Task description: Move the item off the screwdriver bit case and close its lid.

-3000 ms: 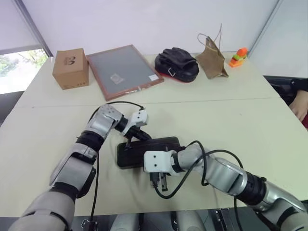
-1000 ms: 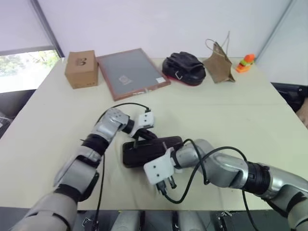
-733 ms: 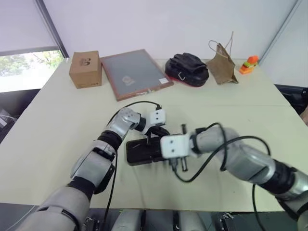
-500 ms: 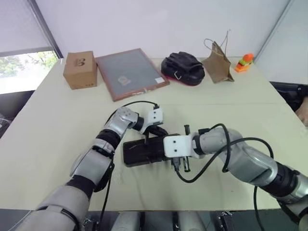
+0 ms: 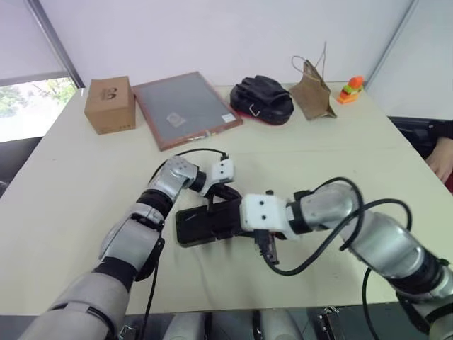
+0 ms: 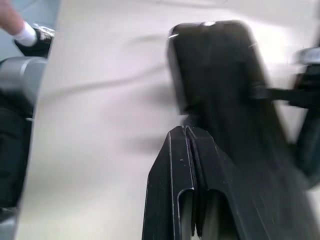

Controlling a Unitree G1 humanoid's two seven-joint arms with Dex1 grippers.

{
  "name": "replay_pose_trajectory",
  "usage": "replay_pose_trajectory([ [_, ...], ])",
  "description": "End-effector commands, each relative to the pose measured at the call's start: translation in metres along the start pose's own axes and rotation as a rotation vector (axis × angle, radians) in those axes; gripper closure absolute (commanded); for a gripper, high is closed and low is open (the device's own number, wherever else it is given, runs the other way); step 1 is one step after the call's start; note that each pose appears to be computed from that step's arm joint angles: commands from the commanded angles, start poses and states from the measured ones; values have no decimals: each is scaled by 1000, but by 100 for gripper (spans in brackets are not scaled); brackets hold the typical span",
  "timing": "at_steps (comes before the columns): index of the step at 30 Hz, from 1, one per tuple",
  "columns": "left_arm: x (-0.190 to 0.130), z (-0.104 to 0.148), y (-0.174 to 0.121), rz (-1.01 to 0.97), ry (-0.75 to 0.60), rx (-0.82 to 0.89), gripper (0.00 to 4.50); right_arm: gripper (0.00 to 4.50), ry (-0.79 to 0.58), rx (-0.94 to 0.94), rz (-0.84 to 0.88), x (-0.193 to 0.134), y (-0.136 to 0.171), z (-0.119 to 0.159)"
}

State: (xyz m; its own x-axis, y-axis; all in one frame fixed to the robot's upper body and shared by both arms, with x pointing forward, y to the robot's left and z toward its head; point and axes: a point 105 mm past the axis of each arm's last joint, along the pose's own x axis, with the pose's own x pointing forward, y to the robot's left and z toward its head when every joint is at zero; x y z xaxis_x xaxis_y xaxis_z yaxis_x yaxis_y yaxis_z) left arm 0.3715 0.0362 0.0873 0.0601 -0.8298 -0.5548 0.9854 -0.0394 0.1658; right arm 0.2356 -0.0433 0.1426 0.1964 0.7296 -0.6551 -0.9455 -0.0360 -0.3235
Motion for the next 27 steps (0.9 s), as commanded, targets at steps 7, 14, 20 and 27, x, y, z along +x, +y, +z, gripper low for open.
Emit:
replay_pose_trajectory([
  [7, -14, -28, -11, -63, 109, -66, 450, 446, 37, -83, -32, 32, -5, -9],
  [14, -12, -29, -15, -90, 117, -72, 450, 446, 96, -140, -81, 42, -13, -18],
  [20, -4, -30, -23, -120, 107, -75, 450, 446, 163, -197, -136, 47, -24, -27],
  [27, -40, -1, 22, 137, -76, -139, 450, 446, -88, 62, 6, 3, -5, 11],
])
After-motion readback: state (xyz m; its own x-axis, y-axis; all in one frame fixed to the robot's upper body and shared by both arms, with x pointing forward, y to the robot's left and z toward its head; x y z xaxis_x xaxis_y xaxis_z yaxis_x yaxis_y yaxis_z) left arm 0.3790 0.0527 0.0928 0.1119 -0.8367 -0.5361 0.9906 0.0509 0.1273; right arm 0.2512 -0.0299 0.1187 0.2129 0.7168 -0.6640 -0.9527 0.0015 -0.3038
